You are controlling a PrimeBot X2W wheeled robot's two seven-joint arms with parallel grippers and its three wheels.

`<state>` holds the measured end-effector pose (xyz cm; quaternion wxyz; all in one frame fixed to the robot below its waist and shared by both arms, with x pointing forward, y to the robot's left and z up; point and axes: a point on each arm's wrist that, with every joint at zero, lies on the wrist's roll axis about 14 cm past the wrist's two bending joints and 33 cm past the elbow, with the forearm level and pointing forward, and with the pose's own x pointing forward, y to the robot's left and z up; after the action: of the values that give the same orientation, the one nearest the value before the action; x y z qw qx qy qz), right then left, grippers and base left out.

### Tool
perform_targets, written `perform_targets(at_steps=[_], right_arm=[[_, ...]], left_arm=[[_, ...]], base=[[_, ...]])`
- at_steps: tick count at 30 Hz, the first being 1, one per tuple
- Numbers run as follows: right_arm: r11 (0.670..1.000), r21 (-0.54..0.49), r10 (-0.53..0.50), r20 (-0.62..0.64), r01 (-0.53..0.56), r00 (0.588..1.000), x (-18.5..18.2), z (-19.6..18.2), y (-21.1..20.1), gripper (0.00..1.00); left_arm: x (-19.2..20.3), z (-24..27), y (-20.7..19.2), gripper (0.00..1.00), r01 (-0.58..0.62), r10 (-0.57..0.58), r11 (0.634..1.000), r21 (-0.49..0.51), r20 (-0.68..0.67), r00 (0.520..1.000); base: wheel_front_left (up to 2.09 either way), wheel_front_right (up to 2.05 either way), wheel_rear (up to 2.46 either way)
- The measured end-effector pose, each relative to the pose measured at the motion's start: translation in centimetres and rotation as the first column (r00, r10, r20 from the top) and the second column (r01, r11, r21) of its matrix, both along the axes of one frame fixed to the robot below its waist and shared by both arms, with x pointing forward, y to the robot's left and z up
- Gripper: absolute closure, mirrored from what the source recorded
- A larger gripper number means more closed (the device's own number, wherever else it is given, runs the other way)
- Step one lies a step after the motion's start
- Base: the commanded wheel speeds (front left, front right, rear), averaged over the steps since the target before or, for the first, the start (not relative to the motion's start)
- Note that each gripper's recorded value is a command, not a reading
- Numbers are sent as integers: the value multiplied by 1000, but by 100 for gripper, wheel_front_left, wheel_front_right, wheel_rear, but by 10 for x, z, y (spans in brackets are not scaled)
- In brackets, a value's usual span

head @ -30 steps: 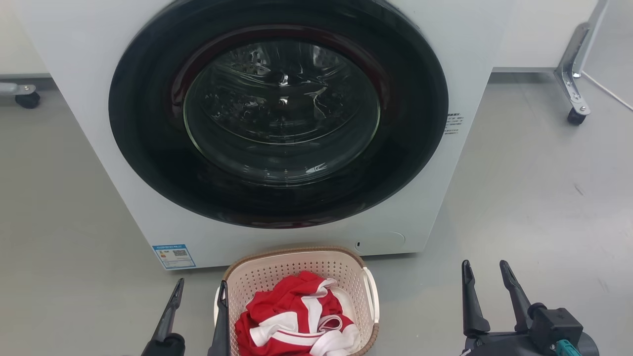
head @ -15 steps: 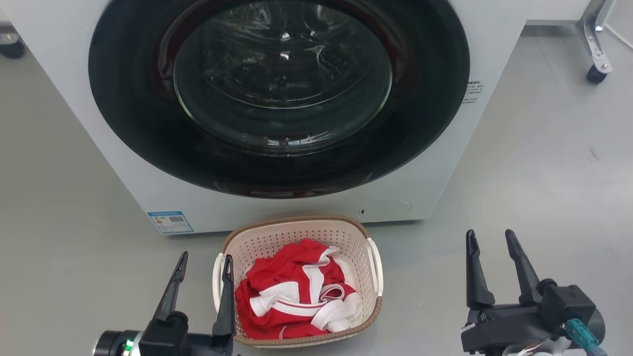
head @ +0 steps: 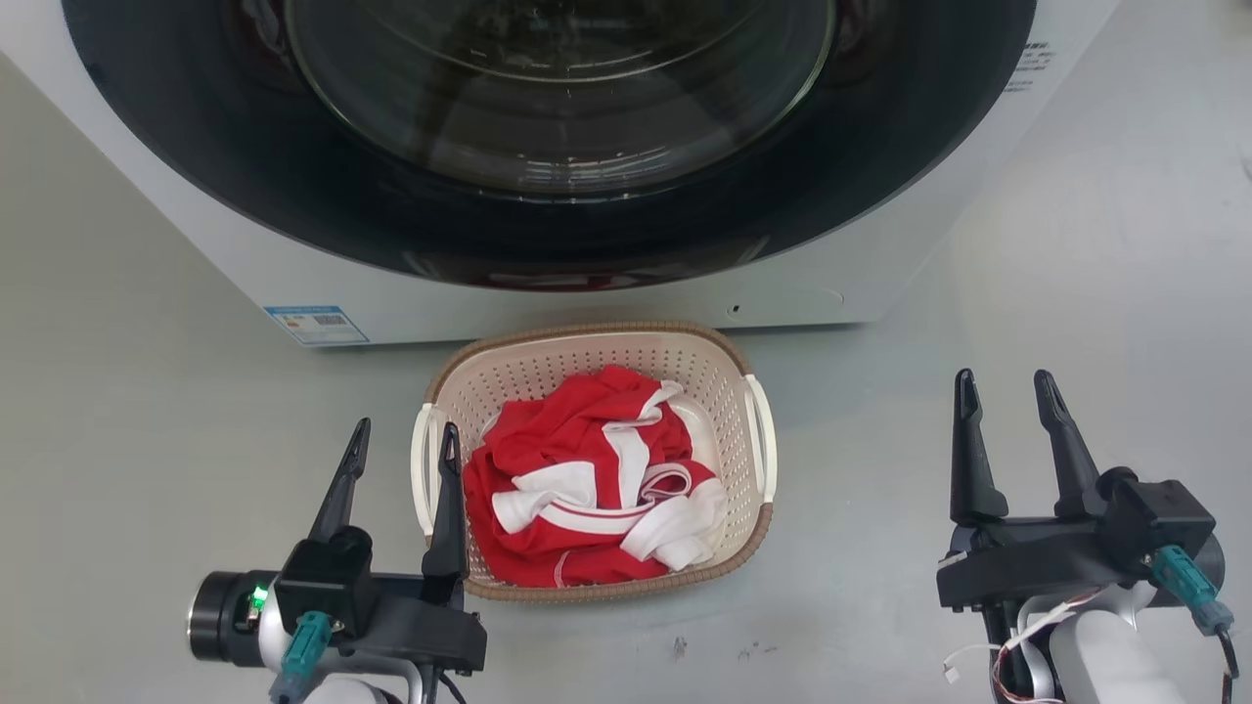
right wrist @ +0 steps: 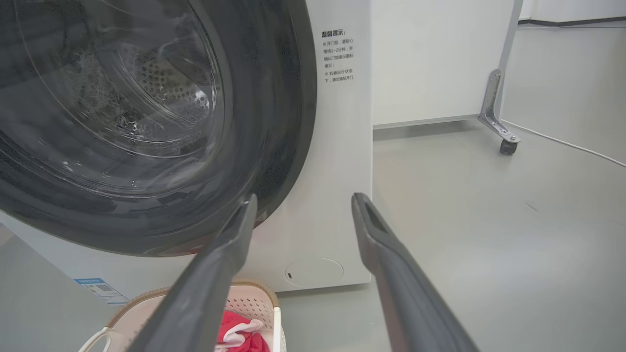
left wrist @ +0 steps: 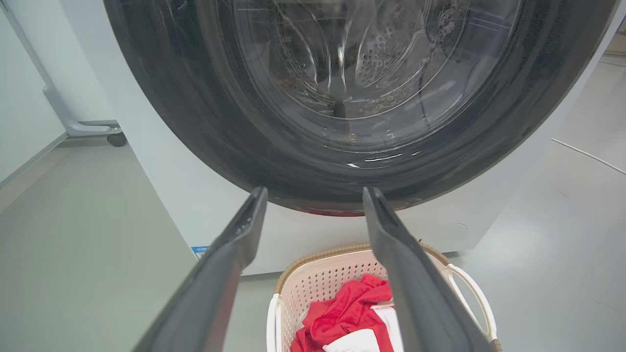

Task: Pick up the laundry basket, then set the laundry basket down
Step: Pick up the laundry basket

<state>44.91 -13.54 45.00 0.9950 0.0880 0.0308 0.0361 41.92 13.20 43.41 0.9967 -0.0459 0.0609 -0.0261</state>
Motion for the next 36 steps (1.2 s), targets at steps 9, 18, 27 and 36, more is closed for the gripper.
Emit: perform_targets(at_steps=[9,18,27,36], right_arm=[[999,0,51,-81,-52,995,33,-44,13,0],[992,11,124,-194,-124,973,56,-101,35,0],[985,18,172,-293,-174,941,78,-158,52,0],[980,34,195,-386,-197,902,86,-218,61,0]], left_arm=[[20,-56,7,0,-21,23,1000,10,-139,990],[46,-105,12,0,-29,35,999,29,-240,970],[64,-157,23,0,-65,71,997,28,-347,935],[65,-217,30,0,-74,88,996,49,-469,879]], base=[[0,0,0],[0,0,0],[0,0,0],[0,0,0]])
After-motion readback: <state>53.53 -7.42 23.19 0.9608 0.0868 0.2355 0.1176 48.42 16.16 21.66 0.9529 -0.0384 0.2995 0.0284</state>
